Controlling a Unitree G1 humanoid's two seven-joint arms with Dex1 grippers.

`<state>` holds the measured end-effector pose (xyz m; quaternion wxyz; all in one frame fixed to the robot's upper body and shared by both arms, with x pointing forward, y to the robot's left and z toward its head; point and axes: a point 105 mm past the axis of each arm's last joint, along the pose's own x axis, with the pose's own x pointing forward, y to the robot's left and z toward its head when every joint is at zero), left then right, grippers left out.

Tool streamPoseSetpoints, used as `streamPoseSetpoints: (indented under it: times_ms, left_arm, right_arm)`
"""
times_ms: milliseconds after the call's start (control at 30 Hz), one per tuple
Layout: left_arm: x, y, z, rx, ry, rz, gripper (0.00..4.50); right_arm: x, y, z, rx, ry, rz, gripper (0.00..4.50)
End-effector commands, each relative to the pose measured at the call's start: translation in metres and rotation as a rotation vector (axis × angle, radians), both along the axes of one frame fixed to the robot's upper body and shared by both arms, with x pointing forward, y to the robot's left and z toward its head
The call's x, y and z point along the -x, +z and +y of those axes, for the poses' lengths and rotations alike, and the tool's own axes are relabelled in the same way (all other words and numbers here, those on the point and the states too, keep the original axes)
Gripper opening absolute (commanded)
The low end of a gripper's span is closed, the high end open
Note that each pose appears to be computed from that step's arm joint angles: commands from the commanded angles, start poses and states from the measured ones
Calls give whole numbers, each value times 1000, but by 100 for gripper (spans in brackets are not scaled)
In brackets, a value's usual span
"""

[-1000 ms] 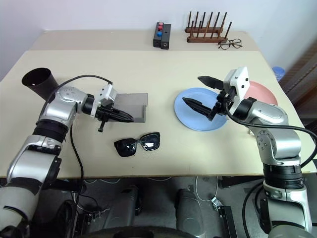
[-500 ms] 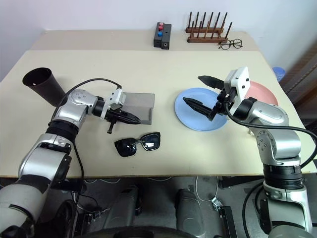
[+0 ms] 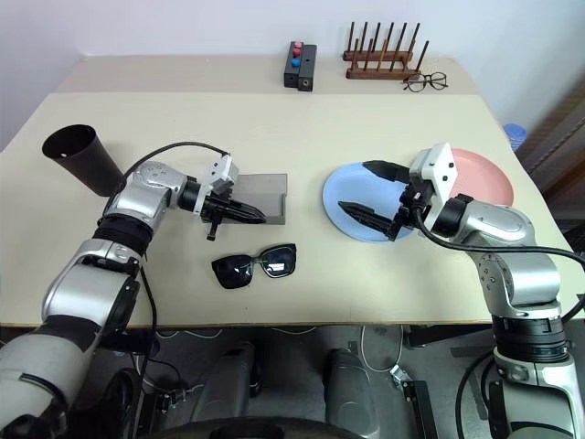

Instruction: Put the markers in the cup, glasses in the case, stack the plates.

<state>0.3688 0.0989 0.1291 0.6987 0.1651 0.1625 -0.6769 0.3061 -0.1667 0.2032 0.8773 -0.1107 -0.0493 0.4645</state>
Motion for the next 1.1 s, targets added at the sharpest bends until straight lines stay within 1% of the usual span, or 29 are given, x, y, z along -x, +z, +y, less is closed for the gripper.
streamPoseSetpoints:
  times_ms: [33,67,133,167,200,233,267,333,400,467,533,600,667,733,800,900,933,1000,1100]
  left_arm:
    - [-4,15,-5,32,-9,-60,5]
    - [-3,14,-5,19,-24,-77,5]
    - [-2,12,-4,13,-27,-68,57]
    - [-4,13,-5,18,-13,-85,91]
    - [-6,14,-5,21,-3,-99,143]
    - [-8,16,-6,26,11,-100,180]
    - [-9,17,-6,27,18,-100,240]
    - [-10,27,-5,44,17,-117,345]
    - [-12,44,0,66,25,-135,447]
    - [-11,58,5,88,27,-125,447]
    - [-2,79,15,129,35,-19,447]
    - [10,92,21,148,27,54,447]
    - [29,96,24,151,4,142,447]
    - [45,90,25,115,-22,209,447]
    - [56,82,27,74,-33,253,447]
    - [74,58,25,-4,-67,288,447]
    - [77,51,23,-18,-79,281,447]
    - [78,44,17,-6,-86,257,447]
    - [80,27,6,-33,-73,239,447]
  right_arm:
    - [4,12,1,18,7,-57,450]
    - [4,12,1,17,6,-57,450]
    - [3,12,1,16,3,-59,450]
    - [3,12,1,15,3,-59,450]
    - [3,12,1,15,2,-59,450]
    - [3,12,0,14,0,-60,450]
    - [2,12,0,14,-2,-61,450]
    - [1,12,0,13,-5,-61,450]
    - [1,12,0,10,-6,-62,450]
    - [1,11,0,9,-7,-63,450]
    - [0,12,2,6,-7,-65,450]
    - [-1,13,4,2,-5,-67,450]
    - [0,13,6,1,6,-64,450]
    - [3,13,7,8,23,-57,450]
    - [5,12,7,15,33,-50,450]
    - [10,10,6,33,39,-42,450]
    - [10,10,5,35,35,-41,450]
    - [10,11,6,30,25,-42,450]
    - [11,11,9,13,17,-46,450]
